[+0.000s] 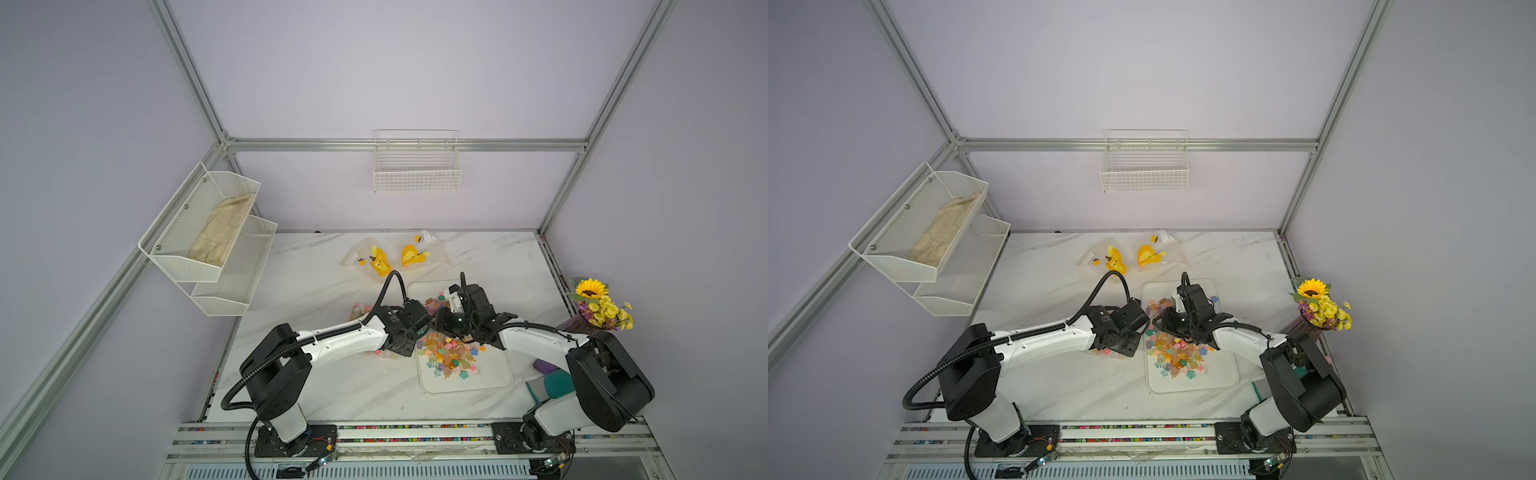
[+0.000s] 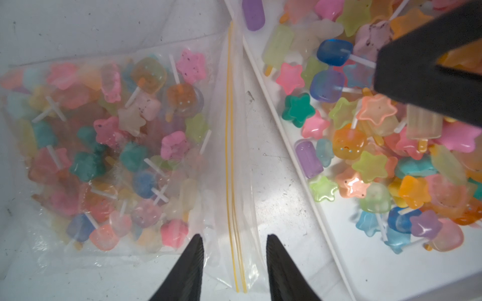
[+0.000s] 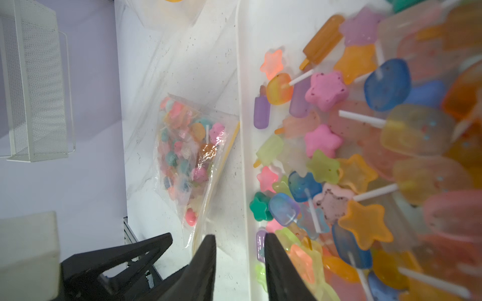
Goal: Pour candies out of the ziploc bag
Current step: Open the ziploc bag at the center of the board.
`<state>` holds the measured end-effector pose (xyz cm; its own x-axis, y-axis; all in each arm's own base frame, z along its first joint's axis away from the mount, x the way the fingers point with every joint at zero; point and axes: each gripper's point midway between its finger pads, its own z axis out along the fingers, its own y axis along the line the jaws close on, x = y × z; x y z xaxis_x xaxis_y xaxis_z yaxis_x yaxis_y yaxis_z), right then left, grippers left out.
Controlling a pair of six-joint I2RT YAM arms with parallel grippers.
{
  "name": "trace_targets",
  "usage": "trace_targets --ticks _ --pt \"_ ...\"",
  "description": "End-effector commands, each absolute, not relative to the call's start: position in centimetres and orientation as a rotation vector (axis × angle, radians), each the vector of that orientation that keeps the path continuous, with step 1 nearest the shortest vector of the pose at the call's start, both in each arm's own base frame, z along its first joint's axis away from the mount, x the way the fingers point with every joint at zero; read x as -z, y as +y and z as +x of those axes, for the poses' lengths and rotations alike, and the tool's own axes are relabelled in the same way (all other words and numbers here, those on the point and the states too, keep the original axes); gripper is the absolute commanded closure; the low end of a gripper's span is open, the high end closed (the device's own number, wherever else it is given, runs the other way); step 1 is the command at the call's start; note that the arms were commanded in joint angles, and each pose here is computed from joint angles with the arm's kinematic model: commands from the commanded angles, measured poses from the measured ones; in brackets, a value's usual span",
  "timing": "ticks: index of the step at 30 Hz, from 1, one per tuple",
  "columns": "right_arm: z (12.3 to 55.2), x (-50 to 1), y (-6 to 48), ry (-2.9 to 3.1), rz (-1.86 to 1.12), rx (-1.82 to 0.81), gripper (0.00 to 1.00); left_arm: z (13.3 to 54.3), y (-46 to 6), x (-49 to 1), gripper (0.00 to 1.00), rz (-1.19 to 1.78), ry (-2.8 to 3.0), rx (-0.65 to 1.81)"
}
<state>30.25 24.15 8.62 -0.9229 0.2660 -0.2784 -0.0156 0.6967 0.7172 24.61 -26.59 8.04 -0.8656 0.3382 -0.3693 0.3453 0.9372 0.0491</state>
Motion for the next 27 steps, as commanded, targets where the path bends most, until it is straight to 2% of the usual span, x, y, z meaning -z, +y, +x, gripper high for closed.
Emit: trace_targets --ticks 1,16,22,27 --pt "30.6 -9.3 24.1 2.513 0.195 -1.093 0.65 25.9 -28.1 -10.1 0.61 0.484 2.651 0.069" --pt "30.6 -9.3 24.1 2.515 0.195 -1.093 0.65 26.0 -27.9 -8.9 0.61 0.486 2.669 0.027" --pt "30.6 -9.4 24.1 2.511 0.194 -1.094 0.65 25.8 -27.4 -8.2 0.66 0.483 2.677 -0.001" --pt "30.6 -9.4 24.1 2.511 0.193 -1.096 0.65 25.8 -27.2 -8.0 0.73 0.482 2.678 -0.016"
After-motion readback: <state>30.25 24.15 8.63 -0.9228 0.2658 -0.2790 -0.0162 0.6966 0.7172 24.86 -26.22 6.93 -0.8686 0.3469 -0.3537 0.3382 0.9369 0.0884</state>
